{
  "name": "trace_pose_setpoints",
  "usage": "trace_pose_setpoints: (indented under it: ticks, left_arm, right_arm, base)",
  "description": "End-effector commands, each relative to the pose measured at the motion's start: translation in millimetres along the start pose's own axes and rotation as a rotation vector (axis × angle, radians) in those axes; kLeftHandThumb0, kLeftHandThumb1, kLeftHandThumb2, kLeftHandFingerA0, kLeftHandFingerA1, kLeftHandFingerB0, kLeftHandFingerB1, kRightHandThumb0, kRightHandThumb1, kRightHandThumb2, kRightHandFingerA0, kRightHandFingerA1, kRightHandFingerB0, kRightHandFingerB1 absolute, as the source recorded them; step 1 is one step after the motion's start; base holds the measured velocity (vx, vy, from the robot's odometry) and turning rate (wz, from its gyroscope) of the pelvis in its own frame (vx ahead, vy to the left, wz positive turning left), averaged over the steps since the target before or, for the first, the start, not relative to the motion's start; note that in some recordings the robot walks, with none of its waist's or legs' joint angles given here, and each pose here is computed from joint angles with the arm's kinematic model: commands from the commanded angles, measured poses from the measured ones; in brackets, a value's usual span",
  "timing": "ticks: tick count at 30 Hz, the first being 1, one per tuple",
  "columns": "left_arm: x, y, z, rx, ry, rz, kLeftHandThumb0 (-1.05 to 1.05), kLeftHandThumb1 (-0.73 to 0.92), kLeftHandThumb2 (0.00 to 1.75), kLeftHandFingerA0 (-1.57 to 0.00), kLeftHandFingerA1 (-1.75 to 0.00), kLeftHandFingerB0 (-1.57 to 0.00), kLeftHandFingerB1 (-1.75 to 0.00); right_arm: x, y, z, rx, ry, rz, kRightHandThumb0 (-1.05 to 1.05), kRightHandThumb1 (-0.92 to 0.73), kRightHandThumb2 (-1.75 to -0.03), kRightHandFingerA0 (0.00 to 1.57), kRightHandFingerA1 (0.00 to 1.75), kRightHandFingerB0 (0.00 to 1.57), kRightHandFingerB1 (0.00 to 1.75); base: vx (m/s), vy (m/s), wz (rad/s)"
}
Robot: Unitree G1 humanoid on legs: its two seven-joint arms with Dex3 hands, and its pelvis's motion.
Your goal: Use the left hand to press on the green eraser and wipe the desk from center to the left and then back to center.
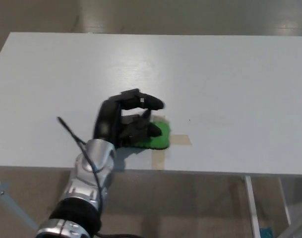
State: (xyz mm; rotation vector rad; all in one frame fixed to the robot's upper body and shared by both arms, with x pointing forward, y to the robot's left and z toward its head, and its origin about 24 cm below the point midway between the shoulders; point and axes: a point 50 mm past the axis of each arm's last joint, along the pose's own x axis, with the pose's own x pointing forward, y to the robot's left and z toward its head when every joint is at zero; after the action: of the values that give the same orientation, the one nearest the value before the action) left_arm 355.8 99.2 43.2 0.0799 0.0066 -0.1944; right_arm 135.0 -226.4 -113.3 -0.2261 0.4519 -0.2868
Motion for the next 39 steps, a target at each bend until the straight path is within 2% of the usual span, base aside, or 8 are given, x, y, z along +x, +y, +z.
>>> trace_pose_setpoints:
  ticks: [1,10,11,12,15,16,36,39]
  left_arm:
    - [-7,-32,-16,0.038,0.101,-0.086,-0.17,0.80,0.72,-1.13,-0.80,-0.92,-0.89]
    - [-8,-36,-15,0.035,0.107,-0.109,-0.19,0.84,0.66,-1.12,-0.76,-0.93,-0.82]
    - [-6,-33,-12,0.031,0.107,-0.121,-0.25,0.82,0.65,-1.08,-0.68,-0.78,-0.44]
    - [-5,-30,-8,0.022,0.098,-0.140,-0.46,0.69,0.61,-0.56,-0.38,-0.27,-0.30]
    - [-4,-27,-3,0.010,0.085,-0.166,-0.46,0.69,0.61,-0.56,-0.38,-0.27,-0.30]
    - [-2,-26,0,-0.007,0.078,-0.196,-0.62,0.58,0.57,0.00,-0.16,-0.06,-0.27]
    - [-22,43,148,0.017,-0.384,-0.462,-0.88,0.51,0.61,0.00,0.00,0.00,-0.22]
    - [-69,55,157,0.085,-0.511,-0.538,-0.82,0.46,0.87,0.00,0.00,0.00,-0.22]
  right_arm:
    - [-1,-1,-1,-0.003,-0.001,-0.003,-0.37,-0.73,-0.62,0.64,0.49,0.50,0.40]
    - [0,-2,0,0.002,-0.004,-0.005,-0.37,-0.73,-0.62,0.65,0.49,0.51,0.41]
    - [0,-2,0,0.003,-0.001,-0.006,-0.37,-0.73,-0.63,0.65,0.49,0.50,0.41]
    - [1,-1,1,0.003,-0.001,-0.003,-0.37,-0.73,-0.63,0.64,0.49,0.50,0.41]
    - [1,-1,1,0.004,-0.001,0.003,-0.37,-0.73,-0.63,0.64,0.49,0.50,0.41]
    - [1,-1,1,0.005,0.000,0.003,-0.37,-0.73,-0.63,0.64,0.48,0.50,0.41]
    - [1,-2,-1,-0.002,0.012,0.005,-0.37,-0.73,-0.62,0.64,0.48,0.51,0.41]
    - [-4,-4,-7,0.000,0.033,0.005,-0.37,-0.73,-0.62,0.65,0.51,0.51,0.41]
  base:
    - [0.00,0.000,0.00]
    - [0.00,0.000,0.00]
    - [0.00,0.000,0.00]
    - [0.00,0.000,0.00]
    - [0.00,0.000,0.00]
    - [0.00,0.000,0.00]
    - [0.00,0.000,0.00]
    - [0.00,0.000,0.00]
